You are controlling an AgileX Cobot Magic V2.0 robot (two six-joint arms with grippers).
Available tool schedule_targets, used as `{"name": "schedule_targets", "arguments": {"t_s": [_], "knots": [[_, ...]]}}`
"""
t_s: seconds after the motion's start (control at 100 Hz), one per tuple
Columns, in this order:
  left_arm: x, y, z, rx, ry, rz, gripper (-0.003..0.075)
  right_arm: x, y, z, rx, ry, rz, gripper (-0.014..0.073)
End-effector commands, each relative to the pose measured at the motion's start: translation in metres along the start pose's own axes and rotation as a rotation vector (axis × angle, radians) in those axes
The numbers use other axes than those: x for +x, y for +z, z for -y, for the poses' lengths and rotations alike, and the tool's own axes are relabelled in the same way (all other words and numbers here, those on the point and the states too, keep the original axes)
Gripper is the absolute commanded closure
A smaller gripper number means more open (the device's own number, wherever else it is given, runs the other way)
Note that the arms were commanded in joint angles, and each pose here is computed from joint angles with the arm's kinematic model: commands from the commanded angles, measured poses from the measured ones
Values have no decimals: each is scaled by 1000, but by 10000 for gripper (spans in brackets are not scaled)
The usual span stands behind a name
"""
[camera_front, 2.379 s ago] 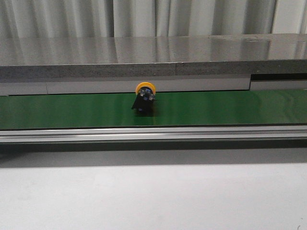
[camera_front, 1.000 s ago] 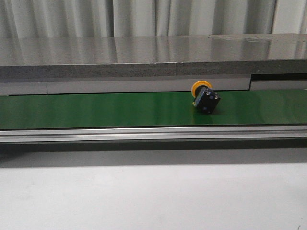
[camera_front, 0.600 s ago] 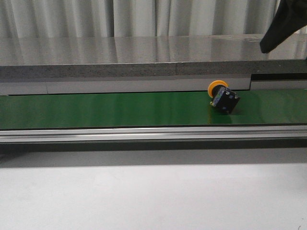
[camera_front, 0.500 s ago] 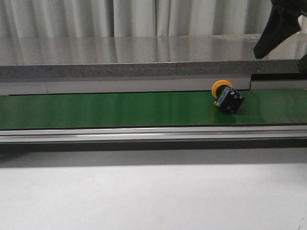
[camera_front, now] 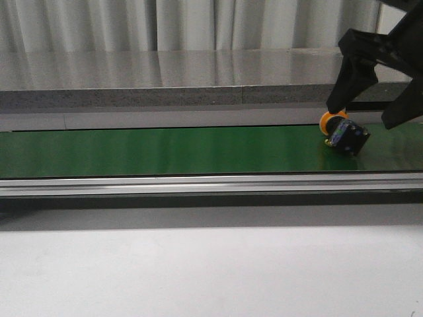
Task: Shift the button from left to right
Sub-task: 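Lower the right gripper onto the button at the belt's far end, then grasp the button with the right gripper and lift it over the green tray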
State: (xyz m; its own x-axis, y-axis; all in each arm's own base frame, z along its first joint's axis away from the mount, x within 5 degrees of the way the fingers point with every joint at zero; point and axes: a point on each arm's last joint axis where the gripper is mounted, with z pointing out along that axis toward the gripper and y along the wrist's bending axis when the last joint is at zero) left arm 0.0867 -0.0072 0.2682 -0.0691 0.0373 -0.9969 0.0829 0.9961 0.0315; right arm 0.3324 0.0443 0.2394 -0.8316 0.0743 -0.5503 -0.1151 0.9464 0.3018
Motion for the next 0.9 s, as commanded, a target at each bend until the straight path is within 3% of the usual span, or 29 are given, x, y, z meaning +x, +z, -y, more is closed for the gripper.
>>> {"name": "schedule_targets", "arguments": {"t_s": [0.0,0.12,0.43,0.7,0.89], "knots": [[-15,-1,-3,-24,-14,96,741,-15,-9,-3,0,-1,96,-16],[-15,-1,-3,-24,-14,96,741,-13,3,1,6,8,66,29],[-15,-1,-3,-24,-14,96,741,-13,10,2,-1,11,35,385],[-15,-1,-3,-24,-14,96,741,-40,-25,-13,-46,-55,77,412],[-15,-1,-3,-24,-14,96,741,-60,-64,4,59,-137,169,412]]}}
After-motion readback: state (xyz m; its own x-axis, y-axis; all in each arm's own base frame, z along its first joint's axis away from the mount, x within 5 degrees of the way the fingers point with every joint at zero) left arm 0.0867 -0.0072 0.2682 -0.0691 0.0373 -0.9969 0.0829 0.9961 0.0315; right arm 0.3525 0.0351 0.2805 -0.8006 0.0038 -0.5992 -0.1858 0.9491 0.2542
